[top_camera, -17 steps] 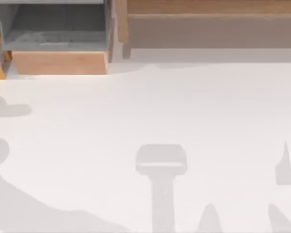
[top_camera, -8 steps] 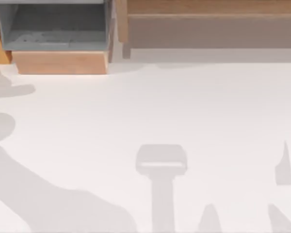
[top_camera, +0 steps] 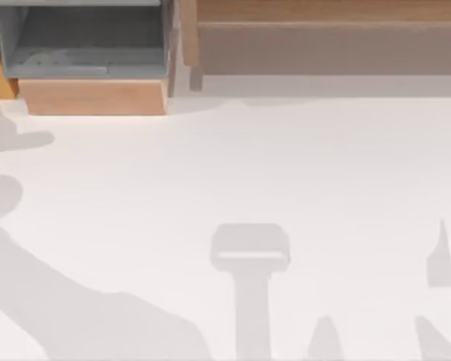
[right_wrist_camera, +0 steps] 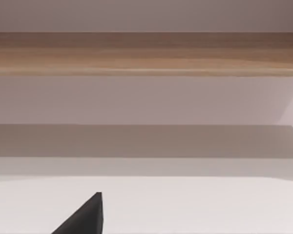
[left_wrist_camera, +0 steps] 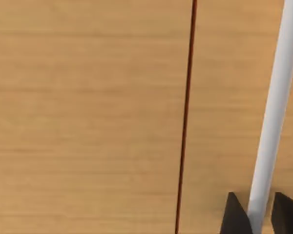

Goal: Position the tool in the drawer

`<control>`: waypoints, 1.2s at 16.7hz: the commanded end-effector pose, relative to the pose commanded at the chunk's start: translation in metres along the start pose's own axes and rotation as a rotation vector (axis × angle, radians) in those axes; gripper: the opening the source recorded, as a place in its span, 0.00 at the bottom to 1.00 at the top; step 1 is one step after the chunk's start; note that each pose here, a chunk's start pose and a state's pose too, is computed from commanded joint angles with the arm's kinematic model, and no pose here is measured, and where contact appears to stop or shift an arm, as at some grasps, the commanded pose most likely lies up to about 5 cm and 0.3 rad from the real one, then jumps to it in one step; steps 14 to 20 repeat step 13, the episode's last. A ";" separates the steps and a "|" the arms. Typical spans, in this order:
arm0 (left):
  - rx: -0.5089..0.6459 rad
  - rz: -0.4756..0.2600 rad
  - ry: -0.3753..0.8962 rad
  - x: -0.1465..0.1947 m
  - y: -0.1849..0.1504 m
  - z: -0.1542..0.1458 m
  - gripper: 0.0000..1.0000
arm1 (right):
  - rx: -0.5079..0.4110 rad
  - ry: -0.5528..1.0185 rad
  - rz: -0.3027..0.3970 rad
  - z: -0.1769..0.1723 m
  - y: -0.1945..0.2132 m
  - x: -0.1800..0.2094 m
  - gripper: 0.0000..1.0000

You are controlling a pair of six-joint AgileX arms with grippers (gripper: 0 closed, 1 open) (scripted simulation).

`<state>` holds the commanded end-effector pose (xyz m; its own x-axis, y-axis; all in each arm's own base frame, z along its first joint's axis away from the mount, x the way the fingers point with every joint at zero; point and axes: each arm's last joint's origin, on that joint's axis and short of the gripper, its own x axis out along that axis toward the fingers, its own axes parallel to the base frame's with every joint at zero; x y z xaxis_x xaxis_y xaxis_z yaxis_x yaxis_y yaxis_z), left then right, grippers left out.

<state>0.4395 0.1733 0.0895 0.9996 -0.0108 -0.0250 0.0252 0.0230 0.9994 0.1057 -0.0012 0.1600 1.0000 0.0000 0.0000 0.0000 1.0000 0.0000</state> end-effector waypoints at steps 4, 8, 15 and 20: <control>0.000 0.000 0.000 0.000 0.000 0.000 0.75 | 0.000 0.000 0.000 0.000 0.000 0.000 1.00; 0.000 0.000 0.000 0.000 0.000 0.000 1.00 | 0.000 0.000 0.000 0.000 0.000 0.000 1.00; 0.000 0.000 0.000 0.000 0.000 0.000 1.00 | 0.000 0.000 0.000 0.000 0.000 0.000 1.00; 0.000 0.000 0.000 0.000 0.000 0.000 1.00 | 0.000 0.000 0.000 0.000 0.000 0.000 1.00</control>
